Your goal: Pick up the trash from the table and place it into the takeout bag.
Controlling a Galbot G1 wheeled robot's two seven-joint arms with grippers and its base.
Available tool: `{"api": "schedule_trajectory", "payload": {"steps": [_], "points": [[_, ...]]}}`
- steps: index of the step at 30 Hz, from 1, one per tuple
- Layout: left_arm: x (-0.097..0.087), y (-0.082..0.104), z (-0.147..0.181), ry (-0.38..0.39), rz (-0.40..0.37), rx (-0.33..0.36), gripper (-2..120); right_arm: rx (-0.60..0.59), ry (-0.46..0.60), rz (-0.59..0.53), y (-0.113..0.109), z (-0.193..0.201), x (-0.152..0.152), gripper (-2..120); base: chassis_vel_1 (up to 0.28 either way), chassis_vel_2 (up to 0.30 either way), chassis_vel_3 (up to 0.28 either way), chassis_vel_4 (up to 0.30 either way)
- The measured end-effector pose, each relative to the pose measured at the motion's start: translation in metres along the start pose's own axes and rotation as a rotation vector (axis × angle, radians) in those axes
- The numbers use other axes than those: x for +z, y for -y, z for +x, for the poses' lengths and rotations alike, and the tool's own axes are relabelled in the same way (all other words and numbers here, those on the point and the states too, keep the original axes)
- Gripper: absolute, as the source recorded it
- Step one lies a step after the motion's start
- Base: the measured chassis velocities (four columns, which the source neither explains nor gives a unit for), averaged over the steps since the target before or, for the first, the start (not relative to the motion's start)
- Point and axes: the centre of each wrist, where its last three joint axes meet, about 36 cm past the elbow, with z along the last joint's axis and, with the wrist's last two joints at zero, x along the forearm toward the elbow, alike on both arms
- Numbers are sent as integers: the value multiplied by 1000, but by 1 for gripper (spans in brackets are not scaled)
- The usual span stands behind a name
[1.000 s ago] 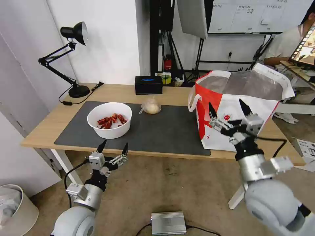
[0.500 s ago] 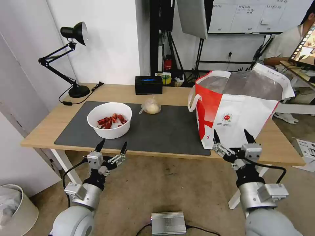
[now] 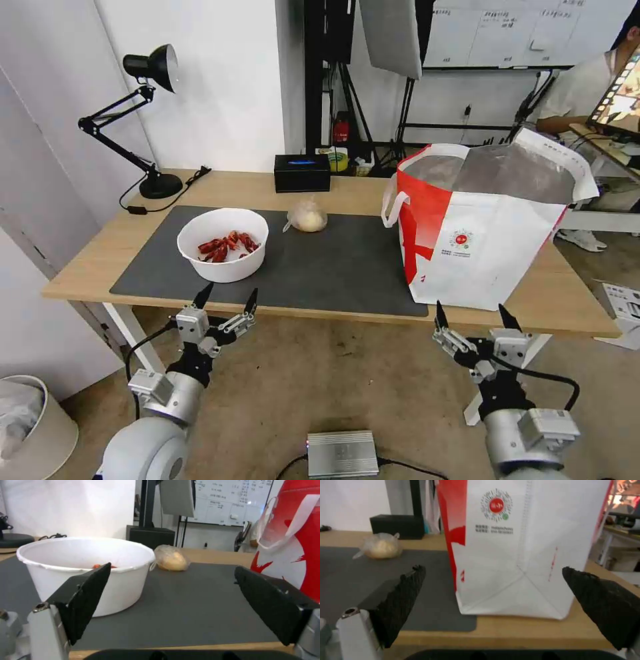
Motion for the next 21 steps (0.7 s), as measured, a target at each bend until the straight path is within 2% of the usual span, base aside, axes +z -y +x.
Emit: {"api": "schedule_trajectory", "payload": {"steps": [5, 21], "points": [[-2, 0, 0, -9, -2, 6, 100, 35, -36, -7, -2, 7, 5, 100, 0, 0, 0, 0], [-6, -1, -2, -21, 5, 27, 100, 37, -78, -6, -7, 12, 14, 100, 0, 0, 0, 0]]}}
